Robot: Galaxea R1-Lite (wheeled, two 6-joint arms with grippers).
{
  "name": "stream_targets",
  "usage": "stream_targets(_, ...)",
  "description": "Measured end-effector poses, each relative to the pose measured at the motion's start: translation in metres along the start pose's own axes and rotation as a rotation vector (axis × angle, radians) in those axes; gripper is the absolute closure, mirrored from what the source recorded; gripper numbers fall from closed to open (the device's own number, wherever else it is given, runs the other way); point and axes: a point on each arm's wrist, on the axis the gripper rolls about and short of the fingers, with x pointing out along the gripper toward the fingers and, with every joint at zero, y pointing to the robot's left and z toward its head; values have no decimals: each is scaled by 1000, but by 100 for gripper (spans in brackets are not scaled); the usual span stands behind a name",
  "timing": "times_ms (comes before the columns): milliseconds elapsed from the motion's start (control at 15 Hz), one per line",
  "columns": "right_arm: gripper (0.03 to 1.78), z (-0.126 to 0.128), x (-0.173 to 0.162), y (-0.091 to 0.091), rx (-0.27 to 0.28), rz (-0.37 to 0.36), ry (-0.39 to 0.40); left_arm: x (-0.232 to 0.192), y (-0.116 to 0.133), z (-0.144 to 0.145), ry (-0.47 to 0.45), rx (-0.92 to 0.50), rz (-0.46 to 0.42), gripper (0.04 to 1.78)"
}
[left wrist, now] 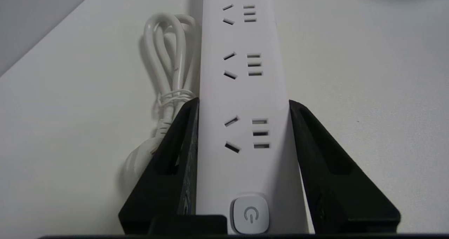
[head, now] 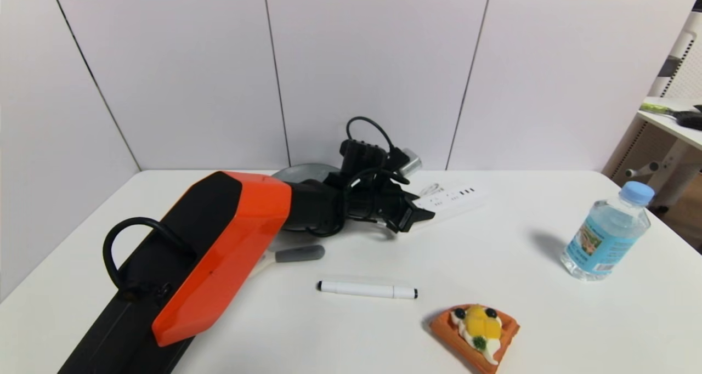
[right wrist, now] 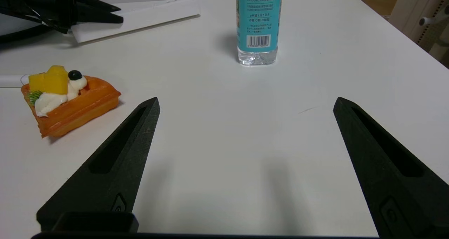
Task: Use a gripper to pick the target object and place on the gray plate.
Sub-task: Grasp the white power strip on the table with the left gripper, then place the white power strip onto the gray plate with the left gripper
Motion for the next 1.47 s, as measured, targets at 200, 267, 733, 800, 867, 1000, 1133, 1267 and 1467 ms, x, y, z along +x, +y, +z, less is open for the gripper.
stream_targets(200,10,0,0,0,0,0,0,-3,-1,4,-6,8,4,98)
stream_targets(267,10,0,0,0,1,0,0,-7,-1,10,-13,11,13,98)
stream_targets(733,10,0,0,0,0,0,0,-57,-7,69,-80,90,74,98)
stream_targets(800,10,0,0,0,0,0,-1,-68,-7,78,-80,112,82,98)
stream_targets(867,10,0,0,0,0,0,0,-79,-6,85,-79,129,93,98)
stream_targets(1000,10,0,0,0,0,0,0,-106,-3,102,-89,158,122,98)
stream_targets(1133,10,0,0,0,0,0,-1,-137,2,119,-109,189,168,98)
stream_targets(1267,10,0,0,0,0,0,0,-169,5,137,-152,216,220,98)
stream_targets(1467,10,0,0,0,0,0,0,-207,2,160,-218,241,277,98)
